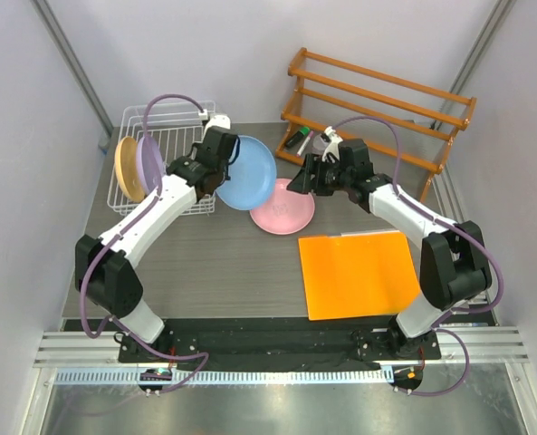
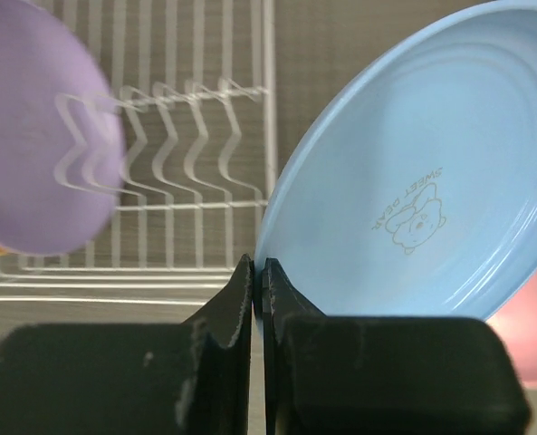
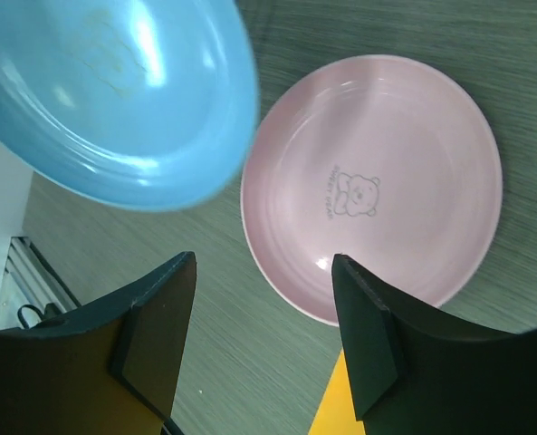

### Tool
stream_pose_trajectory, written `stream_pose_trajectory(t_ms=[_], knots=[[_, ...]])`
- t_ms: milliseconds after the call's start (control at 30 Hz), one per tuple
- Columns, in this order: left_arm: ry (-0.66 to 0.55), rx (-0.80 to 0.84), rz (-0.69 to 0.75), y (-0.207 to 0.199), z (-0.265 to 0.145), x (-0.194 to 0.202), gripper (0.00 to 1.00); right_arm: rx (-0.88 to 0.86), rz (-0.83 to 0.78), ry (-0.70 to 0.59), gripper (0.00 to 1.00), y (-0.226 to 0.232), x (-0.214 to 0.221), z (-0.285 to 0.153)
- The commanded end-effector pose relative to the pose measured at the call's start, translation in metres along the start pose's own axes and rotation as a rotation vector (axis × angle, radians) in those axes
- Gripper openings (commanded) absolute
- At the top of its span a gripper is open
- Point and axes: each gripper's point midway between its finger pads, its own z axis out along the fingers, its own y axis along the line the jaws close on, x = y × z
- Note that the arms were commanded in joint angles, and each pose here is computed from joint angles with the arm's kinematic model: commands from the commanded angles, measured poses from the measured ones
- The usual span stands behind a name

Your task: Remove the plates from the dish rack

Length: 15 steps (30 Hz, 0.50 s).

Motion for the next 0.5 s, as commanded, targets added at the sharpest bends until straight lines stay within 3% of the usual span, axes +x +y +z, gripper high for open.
stream_pose_trajectory(t_ms=[0,200,467], knots=[[-0.015,0.265,-0.138,-0.045,-0.019,-0.009,0.00,-0.122,-0.033,-0.100,0.67,0.031,-0.028,-0.003],[0.002,0.393,-0.200,-0.068,-0.026,-0.002,0.00,-0.106,-0.005,-0.078,0.67,0.018,-0.018,0.012],[0.008,0.435,-0.226,-0.073,-0.030,0.005,0.00,-0.031,0.021,-0.042,0.67,-0.005,-0.003,0.026]])
